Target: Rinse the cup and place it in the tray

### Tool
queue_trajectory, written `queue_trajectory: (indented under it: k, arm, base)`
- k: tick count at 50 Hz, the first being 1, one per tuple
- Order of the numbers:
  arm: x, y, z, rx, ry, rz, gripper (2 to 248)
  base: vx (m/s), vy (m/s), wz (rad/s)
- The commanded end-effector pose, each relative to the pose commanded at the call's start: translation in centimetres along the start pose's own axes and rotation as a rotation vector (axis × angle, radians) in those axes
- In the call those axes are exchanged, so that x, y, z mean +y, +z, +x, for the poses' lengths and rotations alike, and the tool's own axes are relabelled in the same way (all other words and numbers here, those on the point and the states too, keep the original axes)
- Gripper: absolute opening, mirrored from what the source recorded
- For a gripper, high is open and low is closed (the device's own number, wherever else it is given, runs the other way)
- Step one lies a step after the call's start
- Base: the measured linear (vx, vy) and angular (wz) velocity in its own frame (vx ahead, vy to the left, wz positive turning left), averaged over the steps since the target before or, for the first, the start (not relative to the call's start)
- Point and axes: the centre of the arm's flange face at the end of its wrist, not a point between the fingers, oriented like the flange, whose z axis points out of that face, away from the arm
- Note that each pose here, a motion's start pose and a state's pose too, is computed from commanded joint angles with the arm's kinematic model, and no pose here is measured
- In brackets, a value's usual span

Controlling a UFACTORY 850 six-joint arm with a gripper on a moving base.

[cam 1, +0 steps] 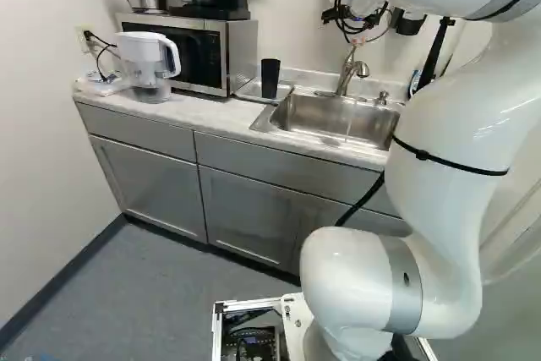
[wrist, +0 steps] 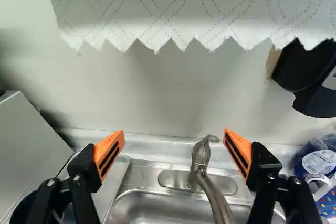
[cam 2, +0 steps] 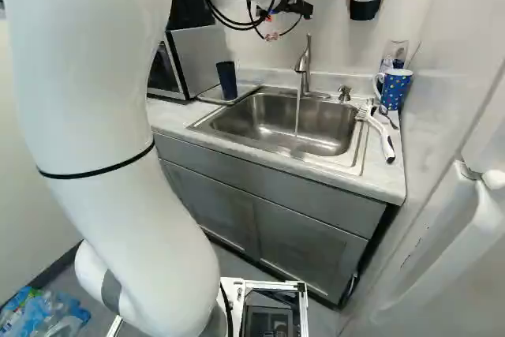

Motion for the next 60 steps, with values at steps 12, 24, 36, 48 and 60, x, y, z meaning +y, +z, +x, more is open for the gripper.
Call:
queue_trajectory:
  k: [12, 24, 36, 48, 60]
  arm:
    - [0.3, 0.0, 0.8, -0.038, 0.002, -0.004, 247]
    - [0.6, 0.3, 0.9, -0.090, 0.004, -0.009, 247]
    - [0.9, 0.5, 0.7, -0.114, 0.005, -0.013, 247]
    - [0.9, 0.5, 0.7, -0.114, 0.005, -0.013, 247]
    - [0.8, 0.7, 0.8, -0.114, 0.005, -0.012, 247]
  base:
    - [0.000, 0.000, 0.000]
    - [0.000, 0.000, 0.000]
    - [0.000, 0.000, 0.000]
    - [0.000, 0.000, 0.000]
    - [0.000, 0.000, 0.000]
